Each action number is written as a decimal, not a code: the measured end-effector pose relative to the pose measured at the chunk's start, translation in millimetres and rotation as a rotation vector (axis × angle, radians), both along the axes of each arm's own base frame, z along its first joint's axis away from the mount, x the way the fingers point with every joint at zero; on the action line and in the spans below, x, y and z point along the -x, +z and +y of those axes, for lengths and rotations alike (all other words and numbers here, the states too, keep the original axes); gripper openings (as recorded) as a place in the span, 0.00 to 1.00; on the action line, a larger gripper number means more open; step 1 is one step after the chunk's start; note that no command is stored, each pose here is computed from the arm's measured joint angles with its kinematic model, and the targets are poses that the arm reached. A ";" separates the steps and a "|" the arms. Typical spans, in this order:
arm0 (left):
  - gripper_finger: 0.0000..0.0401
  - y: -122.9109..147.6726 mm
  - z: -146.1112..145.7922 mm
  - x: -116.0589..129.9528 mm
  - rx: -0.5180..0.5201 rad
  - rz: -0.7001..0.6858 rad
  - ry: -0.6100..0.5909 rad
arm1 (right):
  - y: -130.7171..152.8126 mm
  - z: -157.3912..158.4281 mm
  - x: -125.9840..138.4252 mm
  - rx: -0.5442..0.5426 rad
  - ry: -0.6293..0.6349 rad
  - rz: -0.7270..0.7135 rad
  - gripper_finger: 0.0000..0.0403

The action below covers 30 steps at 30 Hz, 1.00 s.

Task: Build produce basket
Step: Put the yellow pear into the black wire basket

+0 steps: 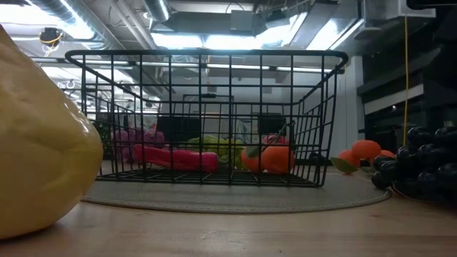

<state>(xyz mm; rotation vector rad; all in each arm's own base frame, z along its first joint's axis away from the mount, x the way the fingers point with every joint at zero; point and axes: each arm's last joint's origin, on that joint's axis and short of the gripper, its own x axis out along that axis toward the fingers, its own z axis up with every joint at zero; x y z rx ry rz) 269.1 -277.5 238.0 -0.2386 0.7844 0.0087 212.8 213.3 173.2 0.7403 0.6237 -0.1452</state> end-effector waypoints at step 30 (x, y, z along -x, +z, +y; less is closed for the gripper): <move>0.24 -7.1 3.9 4.7 -0.131 0.054 -0.052 | 0.0 -0.2 0.2 0.007 0.004 0.001 0.31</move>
